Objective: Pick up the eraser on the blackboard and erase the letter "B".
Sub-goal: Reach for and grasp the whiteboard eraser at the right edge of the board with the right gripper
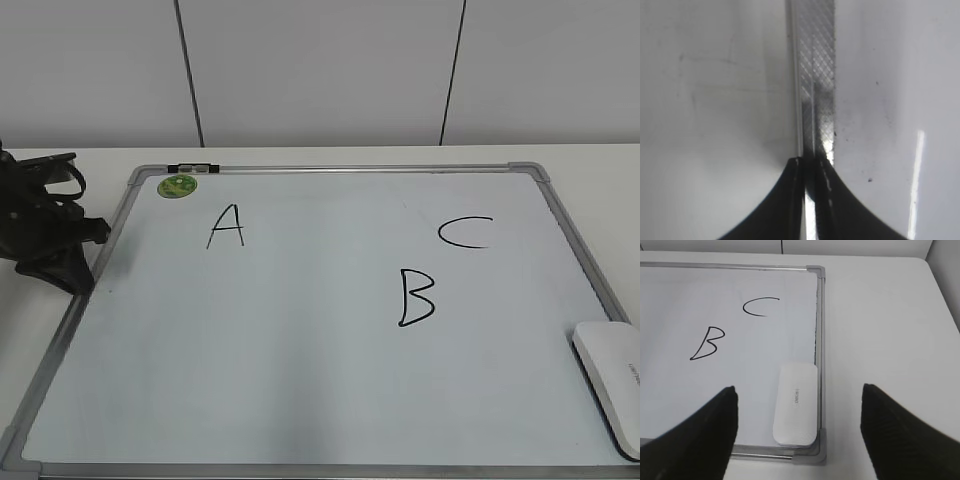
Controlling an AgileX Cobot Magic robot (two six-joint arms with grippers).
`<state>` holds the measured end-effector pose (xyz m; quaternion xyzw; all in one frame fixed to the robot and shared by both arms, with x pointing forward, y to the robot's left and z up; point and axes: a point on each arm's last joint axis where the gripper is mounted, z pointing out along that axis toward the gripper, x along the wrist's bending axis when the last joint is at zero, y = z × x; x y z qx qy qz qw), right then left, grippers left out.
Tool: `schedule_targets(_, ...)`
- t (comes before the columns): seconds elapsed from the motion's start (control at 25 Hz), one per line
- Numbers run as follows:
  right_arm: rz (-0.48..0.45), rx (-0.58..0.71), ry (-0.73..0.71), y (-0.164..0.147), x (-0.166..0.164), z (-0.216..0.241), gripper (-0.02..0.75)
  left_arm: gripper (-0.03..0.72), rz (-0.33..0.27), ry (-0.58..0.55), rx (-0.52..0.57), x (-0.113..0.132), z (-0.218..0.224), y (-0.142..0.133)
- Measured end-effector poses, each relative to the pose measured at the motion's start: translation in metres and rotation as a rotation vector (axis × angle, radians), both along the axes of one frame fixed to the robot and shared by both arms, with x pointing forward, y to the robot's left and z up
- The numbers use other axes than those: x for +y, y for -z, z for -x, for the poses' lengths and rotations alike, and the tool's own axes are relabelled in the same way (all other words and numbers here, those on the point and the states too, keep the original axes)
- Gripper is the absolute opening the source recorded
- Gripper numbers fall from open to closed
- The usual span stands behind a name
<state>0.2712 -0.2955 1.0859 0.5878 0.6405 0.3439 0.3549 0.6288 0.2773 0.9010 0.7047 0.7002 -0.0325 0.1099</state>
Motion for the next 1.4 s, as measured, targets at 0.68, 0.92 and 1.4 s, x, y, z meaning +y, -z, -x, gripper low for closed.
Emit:
schedule_targets(0.68, -0.060, 0.574, -0.010, 0.047, 0.001, -0.121, 0.632, 0.010, 0.003, 0.000, 0.004, 0.000, 0.000, 0.000)
schedule_targets(0.92, -0.042, 0.716, -0.029, 0.075, 0.001, -0.146, 0.669, 0.010, 0.004, -0.001, 0.006, 0.000, 0.000, 0.000)
schedule_targets(1.4, -0.017, 0.757, -0.035, 0.118, -0.002, -0.187, 0.669, 0.010, 0.006, -0.002, 0.006, -0.001, 0.000, 0.000)
